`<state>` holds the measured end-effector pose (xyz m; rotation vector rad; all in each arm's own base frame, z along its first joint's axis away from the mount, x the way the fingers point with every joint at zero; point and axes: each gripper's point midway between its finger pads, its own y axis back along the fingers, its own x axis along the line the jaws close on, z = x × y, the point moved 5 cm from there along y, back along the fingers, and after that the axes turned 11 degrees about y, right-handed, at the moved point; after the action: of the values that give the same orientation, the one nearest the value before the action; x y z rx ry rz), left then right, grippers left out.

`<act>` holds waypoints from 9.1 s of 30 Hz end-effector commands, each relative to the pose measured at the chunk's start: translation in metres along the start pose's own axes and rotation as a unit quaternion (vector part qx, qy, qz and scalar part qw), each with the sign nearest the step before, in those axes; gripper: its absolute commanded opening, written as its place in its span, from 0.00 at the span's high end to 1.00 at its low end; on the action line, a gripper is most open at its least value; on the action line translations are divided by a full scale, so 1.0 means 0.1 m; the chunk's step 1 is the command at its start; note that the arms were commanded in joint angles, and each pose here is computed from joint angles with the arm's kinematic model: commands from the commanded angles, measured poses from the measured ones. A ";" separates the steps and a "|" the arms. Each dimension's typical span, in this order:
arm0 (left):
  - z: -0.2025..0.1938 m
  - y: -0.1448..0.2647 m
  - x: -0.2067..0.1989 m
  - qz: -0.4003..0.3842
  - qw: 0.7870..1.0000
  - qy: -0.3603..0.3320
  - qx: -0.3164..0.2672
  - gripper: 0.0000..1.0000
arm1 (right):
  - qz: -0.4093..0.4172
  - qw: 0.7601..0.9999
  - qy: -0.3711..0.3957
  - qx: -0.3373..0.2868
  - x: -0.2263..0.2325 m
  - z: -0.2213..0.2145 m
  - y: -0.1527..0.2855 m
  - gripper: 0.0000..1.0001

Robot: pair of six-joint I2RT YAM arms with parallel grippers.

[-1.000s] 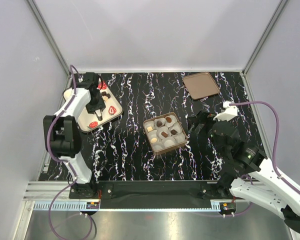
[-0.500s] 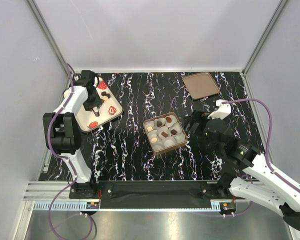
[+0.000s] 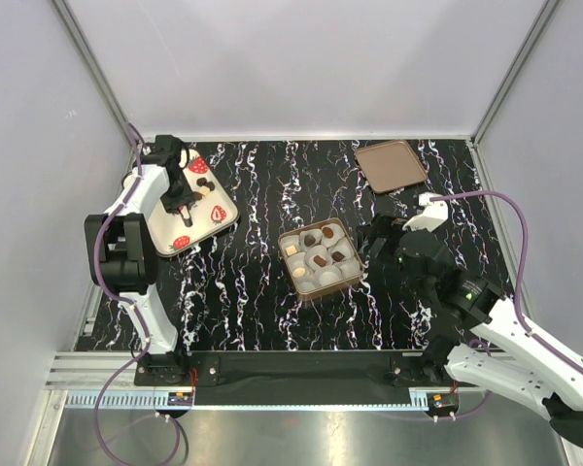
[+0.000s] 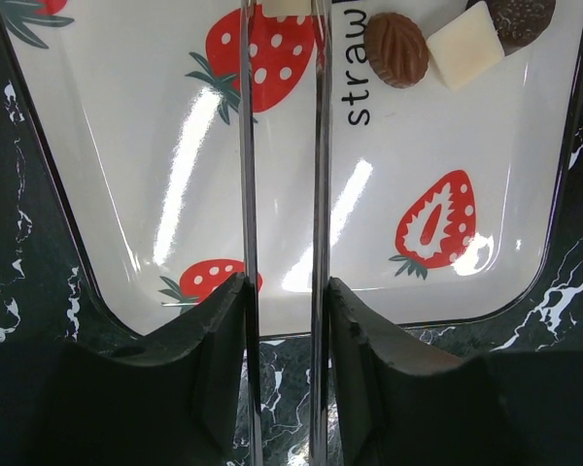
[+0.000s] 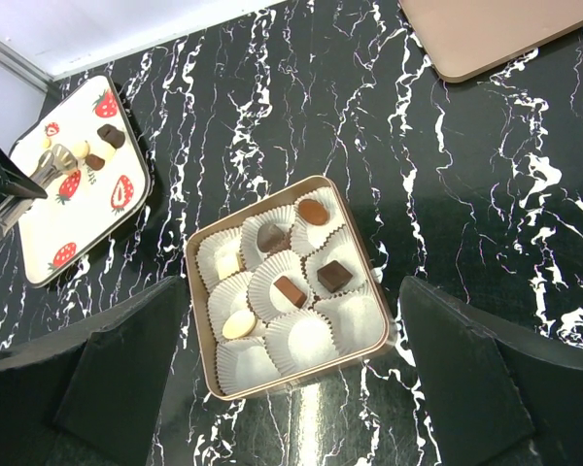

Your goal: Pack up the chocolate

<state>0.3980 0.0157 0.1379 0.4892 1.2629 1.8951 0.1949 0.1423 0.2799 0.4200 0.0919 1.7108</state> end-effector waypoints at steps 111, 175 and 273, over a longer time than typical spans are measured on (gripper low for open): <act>-0.70 1.34 -0.66 -0.134 0.979 -0.123 -0.089 0.55 | -0.064 0.996 -0.017 -0.052 -0.30 0.30 0.25 0.00; -0.99 1.77 -0.87 -0.257 0.939 -0.218 -0.066 0.73 | -0.086 0.995 -0.005 -0.054 -0.38 0.36 0.30 0.00; -1.41 2.11 -0.85 -0.209 0.931 -0.283 -0.096 0.51 | -0.086 0.995 -0.019 -0.054 -0.38 0.35 0.31 0.00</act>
<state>0.2282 -0.2282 0.2670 0.6114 0.6833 1.0934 0.1791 0.0923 0.2979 0.3393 0.0975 1.5313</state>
